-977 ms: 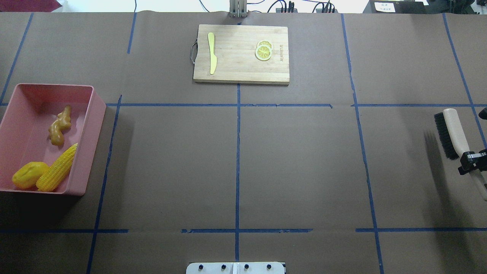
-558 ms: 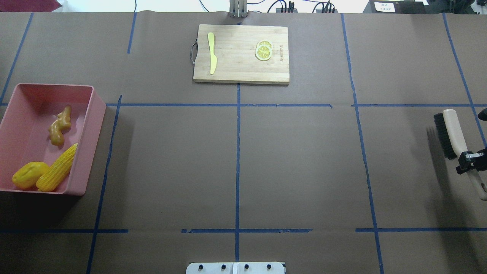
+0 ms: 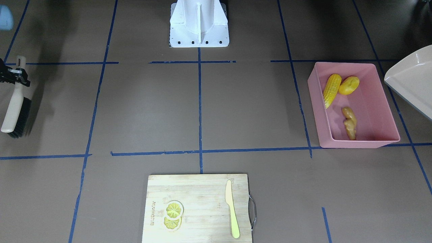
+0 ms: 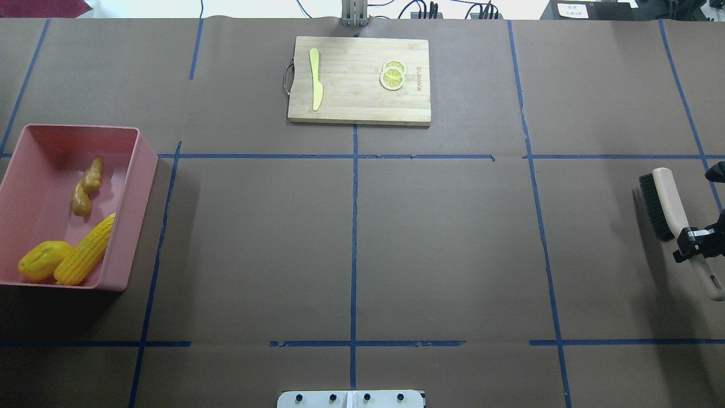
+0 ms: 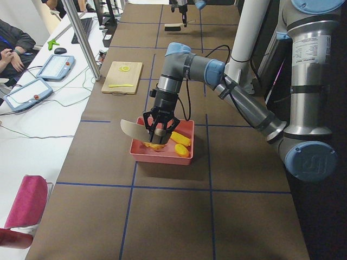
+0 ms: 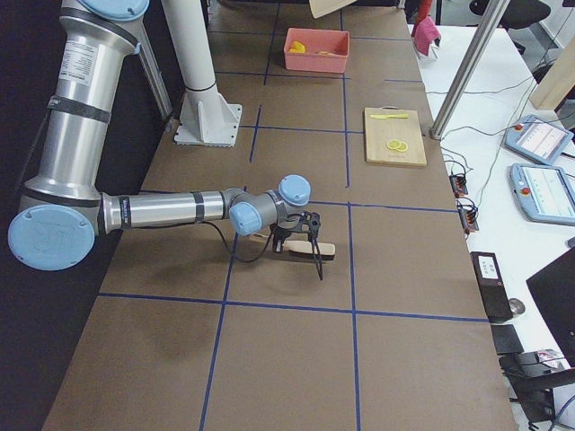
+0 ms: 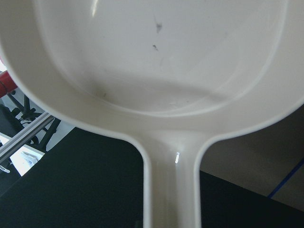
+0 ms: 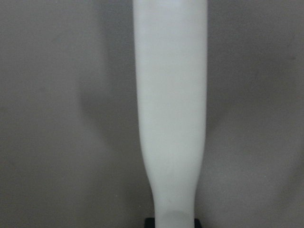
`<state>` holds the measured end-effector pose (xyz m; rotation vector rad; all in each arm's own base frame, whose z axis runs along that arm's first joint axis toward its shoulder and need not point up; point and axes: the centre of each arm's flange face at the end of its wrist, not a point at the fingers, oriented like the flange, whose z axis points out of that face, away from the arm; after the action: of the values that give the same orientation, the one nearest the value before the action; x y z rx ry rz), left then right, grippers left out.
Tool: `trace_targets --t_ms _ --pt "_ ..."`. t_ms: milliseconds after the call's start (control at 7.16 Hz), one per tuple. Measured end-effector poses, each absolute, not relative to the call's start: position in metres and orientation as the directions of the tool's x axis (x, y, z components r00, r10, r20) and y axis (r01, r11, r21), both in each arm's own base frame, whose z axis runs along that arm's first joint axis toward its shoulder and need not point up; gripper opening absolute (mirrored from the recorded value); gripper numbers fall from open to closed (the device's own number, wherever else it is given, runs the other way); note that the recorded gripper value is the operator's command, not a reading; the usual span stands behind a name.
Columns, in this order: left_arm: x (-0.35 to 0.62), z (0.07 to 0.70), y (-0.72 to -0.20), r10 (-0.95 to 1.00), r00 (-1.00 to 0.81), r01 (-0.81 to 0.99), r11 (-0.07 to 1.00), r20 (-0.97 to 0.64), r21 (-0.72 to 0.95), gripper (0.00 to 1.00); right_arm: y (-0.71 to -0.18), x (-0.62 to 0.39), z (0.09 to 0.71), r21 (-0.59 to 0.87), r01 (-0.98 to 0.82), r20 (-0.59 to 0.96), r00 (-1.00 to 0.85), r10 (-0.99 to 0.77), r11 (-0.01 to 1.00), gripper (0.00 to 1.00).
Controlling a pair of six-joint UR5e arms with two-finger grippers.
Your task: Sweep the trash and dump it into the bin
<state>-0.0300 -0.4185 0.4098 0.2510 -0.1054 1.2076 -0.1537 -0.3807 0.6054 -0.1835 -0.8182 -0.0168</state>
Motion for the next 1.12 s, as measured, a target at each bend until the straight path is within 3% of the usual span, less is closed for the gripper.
trace_targets --t_ms 279,558,977,1117 --pt "-0.0296 0.4089 -0.4191 0.91 0.354 -0.934 0.33 0.217 0.137 0.06 -0.3837 -0.1558 0.6104 -0.161 0.088 0.725 0.686 0.058 0.983 0.02" --pt "-0.0293 0.4073 -0.4203 0.909 0.353 -0.934 0.329 0.22 0.139 0.06 -0.3839 -0.1567 0.6108 -0.163 0.092 0.727 0.685 0.056 0.982 0.1" --pt "-0.029 0.4081 -0.4212 0.91 0.352 -0.934 0.329 0.22 0.138 0.06 -0.3824 -0.1603 0.614 -0.168 0.102 0.725 0.687 0.053 0.98 0.1" --pt "-0.029 0.4082 -0.4213 0.91 0.352 -0.934 0.329 0.22 0.138 0.06 -0.3814 -0.162 0.6161 -0.172 0.107 0.724 0.688 0.052 0.979 0.24"
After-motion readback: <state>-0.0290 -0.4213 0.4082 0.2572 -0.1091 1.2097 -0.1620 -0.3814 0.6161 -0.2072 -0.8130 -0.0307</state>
